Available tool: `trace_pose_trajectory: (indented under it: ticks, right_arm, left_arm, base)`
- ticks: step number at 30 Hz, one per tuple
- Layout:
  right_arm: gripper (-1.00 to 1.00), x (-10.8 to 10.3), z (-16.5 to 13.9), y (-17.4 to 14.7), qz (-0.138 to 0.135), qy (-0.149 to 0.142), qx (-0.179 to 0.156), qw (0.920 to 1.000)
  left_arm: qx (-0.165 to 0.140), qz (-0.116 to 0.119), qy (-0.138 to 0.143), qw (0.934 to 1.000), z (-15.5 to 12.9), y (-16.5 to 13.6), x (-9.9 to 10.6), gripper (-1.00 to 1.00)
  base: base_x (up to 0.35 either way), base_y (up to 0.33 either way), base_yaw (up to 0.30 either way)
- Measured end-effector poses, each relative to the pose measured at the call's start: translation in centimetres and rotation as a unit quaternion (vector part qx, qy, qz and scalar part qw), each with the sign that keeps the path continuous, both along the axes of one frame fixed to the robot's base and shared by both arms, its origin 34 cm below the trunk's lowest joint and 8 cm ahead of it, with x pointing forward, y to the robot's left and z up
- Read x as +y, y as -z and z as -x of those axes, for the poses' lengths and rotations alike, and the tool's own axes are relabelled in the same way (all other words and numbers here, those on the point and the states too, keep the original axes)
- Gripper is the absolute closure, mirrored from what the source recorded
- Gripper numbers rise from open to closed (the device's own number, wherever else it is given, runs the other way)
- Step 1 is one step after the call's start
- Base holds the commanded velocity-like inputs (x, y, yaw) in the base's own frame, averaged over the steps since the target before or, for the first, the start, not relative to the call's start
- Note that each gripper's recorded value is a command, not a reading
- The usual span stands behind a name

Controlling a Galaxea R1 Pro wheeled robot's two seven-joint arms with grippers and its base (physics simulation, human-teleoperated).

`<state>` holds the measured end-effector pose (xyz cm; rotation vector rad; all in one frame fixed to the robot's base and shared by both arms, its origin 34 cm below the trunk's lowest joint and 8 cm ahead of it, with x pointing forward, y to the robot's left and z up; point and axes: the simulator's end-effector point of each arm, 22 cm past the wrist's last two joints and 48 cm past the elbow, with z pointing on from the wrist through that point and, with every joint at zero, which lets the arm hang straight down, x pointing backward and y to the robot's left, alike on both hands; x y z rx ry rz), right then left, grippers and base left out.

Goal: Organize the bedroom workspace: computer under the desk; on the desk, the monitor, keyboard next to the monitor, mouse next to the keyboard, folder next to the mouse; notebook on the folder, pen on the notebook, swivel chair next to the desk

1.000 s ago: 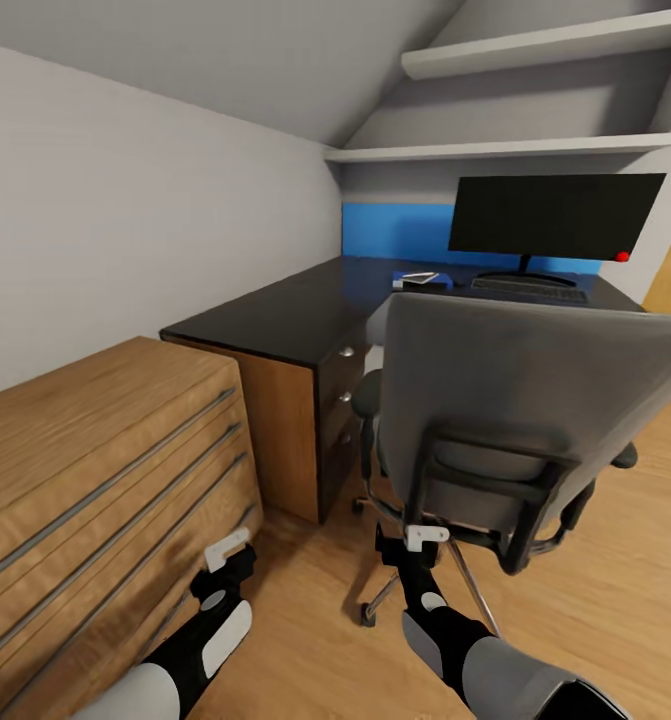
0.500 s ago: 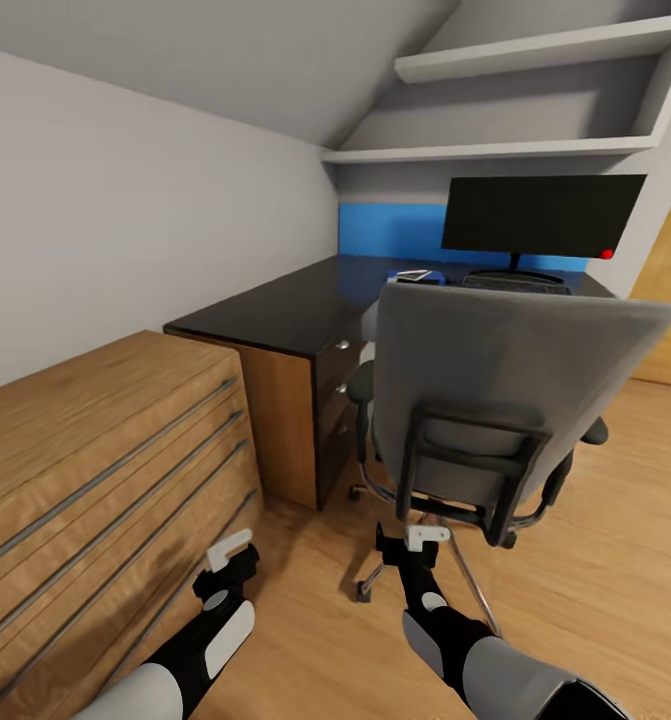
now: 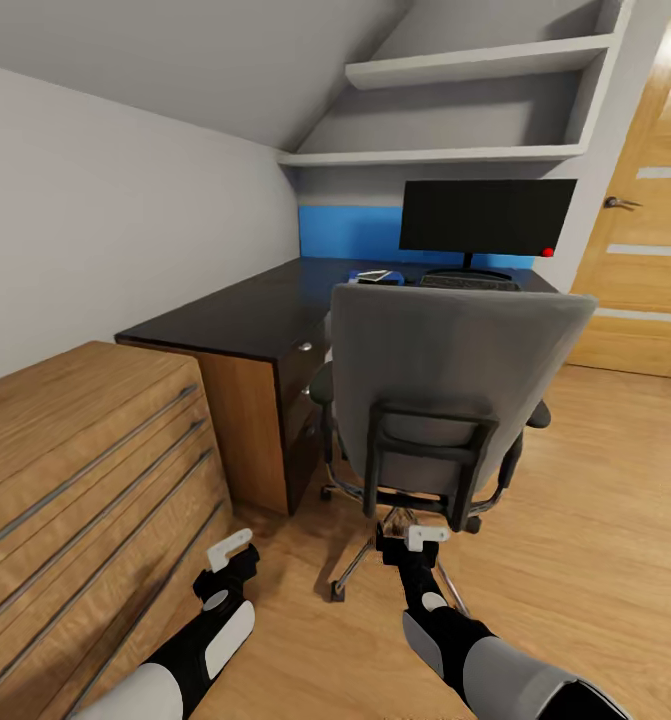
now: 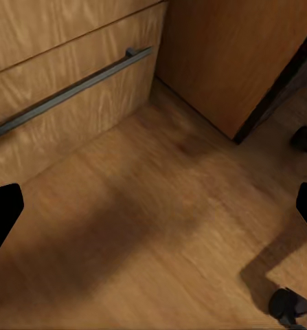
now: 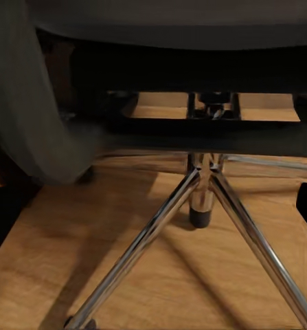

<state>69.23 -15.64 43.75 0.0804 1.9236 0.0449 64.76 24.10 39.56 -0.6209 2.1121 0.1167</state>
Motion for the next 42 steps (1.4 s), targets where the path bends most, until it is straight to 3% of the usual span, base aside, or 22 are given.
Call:
trace_pose_trajectory:
  ticks: [13,32,37,41,42]
  right_arm:
    - [-1.00,0.1,-0.1,-0.4,0.000,-0.001,-0.003,1.0000]
    - [-1.00,0.1,-0.1,-0.5,0.000,-0.001,-0.004,1.0000]
    - [-1.00,0.1,-0.2,-0.7,-0.001,-0.001,-0.008,1.0000]
    - [-1.00,0.2,-0.4,-0.9,-0.003,-0.001,-0.011,0.9999]
    - [-1.00,0.3,-0.4,-1.0,-0.004,-0.001,-0.012,0.9999]
  left_arm:
    - [-0.003,0.000,0.000,1.0000,-0.1,-0.4,0.0,-1.00]
    - [-0.003,-0.001,0.002,1.0000,-0.1,-0.4,-0.1,-1.00]
    - [-0.004,-0.012,0.038,0.9992,-0.2,-0.6,-2.4,-1.00]
    - [-0.008,-0.027,0.088,0.9958,-0.1,-0.8,-5.7,-1.00]
    - [-0.009,-0.033,0.112,0.9931,0.0,-0.9,-7.6,-1.00]
  base:
    - [-0.035,0.020,-0.239]
    - [-0.218,0.133,-0.020]
    - [-0.033,0.013,0.000]
    - [-0.012,0.005,0.000]
    - [-0.005,0.002,0.000]
